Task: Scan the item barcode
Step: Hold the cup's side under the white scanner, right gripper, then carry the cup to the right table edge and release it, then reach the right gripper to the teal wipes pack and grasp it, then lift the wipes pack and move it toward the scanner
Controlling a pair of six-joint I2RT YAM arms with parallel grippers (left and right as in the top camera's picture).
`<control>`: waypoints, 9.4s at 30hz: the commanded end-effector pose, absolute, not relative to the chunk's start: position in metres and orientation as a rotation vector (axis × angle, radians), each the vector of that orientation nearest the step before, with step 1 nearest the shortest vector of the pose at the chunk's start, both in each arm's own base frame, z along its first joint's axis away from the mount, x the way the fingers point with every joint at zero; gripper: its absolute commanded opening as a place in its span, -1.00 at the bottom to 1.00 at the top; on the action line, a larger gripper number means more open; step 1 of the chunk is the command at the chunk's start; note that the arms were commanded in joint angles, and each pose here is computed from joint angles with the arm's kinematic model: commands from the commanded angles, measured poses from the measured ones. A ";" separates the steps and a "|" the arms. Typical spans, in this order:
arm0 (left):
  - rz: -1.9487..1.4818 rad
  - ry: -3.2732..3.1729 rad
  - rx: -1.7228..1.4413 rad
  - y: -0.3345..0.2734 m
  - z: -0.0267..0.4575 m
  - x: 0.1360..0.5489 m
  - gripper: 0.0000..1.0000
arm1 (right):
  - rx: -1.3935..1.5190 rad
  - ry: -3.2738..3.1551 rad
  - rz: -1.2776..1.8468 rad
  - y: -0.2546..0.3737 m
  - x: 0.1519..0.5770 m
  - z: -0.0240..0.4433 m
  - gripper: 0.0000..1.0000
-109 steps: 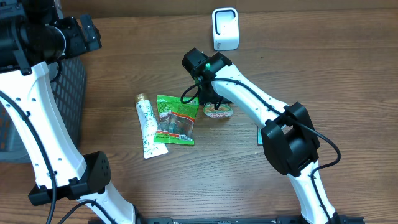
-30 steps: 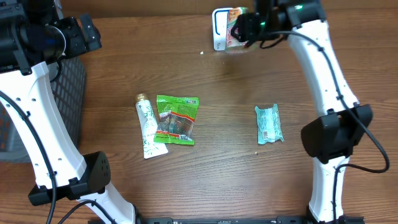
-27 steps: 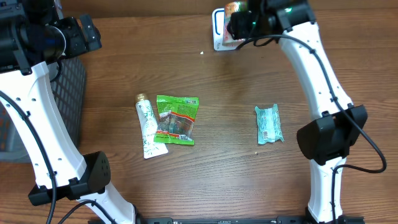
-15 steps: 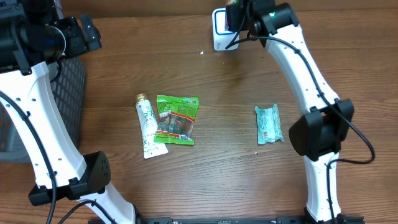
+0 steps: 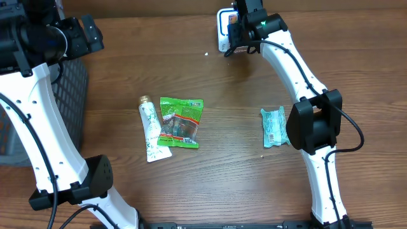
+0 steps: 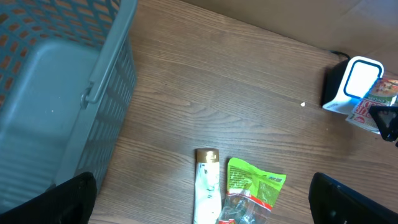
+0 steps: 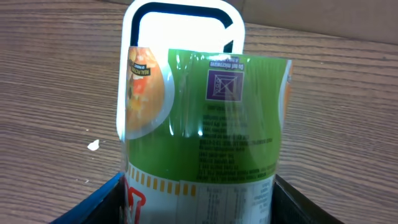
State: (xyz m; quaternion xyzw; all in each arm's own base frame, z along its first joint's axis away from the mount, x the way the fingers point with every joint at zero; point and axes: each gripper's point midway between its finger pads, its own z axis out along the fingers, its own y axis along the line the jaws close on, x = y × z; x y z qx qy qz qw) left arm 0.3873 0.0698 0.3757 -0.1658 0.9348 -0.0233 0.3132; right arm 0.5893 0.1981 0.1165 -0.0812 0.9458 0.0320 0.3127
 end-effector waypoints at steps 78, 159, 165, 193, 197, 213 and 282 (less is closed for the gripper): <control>-0.052 2.461 -0.461 0.072 0.376 0.386 0.99 | -0.174 2.510 0.255 0.206 0.556 0.201 -0.40; -0.052 2.461 -0.461 0.072 0.376 0.386 1.00 | 0.046 3.125 0.485 0.049 0.392 0.100 0.93; -0.052 2.461 -0.461 0.072 0.376 0.386 1.00 | -0.166 3.195 0.433 0.078 0.369 0.069 0.78; -0.052 2.461 -0.461 0.072 0.376 0.386 1.00 | 0.044 3.231 0.393 0.108 0.357 0.030 -0.35; -0.052 2.461 -0.461 0.072 0.376 0.386 1.00 | 0.518 3.219 0.423 0.114 0.359 0.032 -0.34; -0.052 2.461 -0.461 0.072 0.376 0.386 0.99 | -0.129 3.002 0.644 0.130 0.403 0.052 0.75; -0.052 2.461 -0.461 0.072 0.376 0.386 1.00 | -0.265 2.479 0.640 0.138 0.471 0.215 -0.92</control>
